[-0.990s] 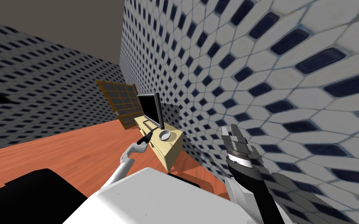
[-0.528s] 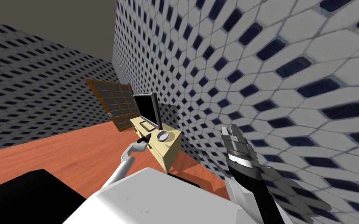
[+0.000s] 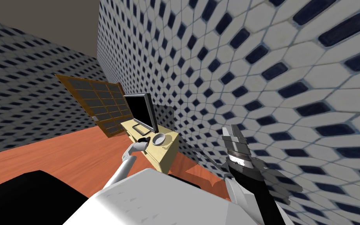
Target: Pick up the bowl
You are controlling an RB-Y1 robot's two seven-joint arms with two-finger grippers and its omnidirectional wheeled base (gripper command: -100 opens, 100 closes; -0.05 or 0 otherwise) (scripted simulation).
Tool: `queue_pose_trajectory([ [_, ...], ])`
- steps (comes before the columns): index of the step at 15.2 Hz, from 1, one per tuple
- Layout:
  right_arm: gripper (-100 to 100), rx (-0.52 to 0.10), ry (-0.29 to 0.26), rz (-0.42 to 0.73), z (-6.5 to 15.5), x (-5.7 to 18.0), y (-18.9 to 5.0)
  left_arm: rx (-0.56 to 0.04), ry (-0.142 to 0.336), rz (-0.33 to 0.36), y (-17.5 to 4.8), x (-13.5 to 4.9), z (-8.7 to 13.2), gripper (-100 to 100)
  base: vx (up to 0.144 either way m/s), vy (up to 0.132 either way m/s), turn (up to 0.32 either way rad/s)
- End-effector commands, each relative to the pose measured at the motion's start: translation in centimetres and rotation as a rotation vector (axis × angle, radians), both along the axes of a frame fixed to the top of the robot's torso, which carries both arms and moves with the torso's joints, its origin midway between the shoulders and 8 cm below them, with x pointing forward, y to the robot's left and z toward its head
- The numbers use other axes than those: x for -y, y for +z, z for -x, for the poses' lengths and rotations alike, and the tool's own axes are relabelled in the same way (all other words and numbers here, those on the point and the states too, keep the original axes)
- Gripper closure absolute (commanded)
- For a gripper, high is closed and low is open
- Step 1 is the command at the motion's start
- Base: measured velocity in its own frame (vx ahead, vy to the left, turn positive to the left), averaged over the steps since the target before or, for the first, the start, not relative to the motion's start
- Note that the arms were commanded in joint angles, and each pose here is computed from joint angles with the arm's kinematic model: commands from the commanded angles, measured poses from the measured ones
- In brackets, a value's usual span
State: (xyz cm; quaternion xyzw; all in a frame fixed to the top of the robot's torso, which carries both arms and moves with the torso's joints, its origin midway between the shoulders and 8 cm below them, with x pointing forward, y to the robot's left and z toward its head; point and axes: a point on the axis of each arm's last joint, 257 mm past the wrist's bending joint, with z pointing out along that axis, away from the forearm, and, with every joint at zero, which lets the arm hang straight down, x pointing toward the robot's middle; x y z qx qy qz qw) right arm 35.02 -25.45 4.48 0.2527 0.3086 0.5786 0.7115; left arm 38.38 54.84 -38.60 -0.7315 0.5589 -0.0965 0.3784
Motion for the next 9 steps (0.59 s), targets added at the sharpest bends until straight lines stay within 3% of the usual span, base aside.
queue_pose_trajectory([
  [1, 0, 0.0, 0.0, 0.0, 0.0, 0.0, 0.0, -0.043, 0.026, 0.036, -1.2, -0.1, 0.9, -100, 0.015, 0.012, -0.156],
  [7, 0, 0.0, 0.0, 0.0, 0.0, 0.0, 0.0, -0.144, 0.103, 0.152, -4.2, 0.5, 3.2, -100, 0.019, 0.014, -0.129],
  [9, 0, 0.0, 0.0, 0.0, 0.0, 0.0, 0.0, -0.161, 0.107, 0.16, -4.5, 0.6, 3.6, -100, 0.024, 0.019, -0.094],
])
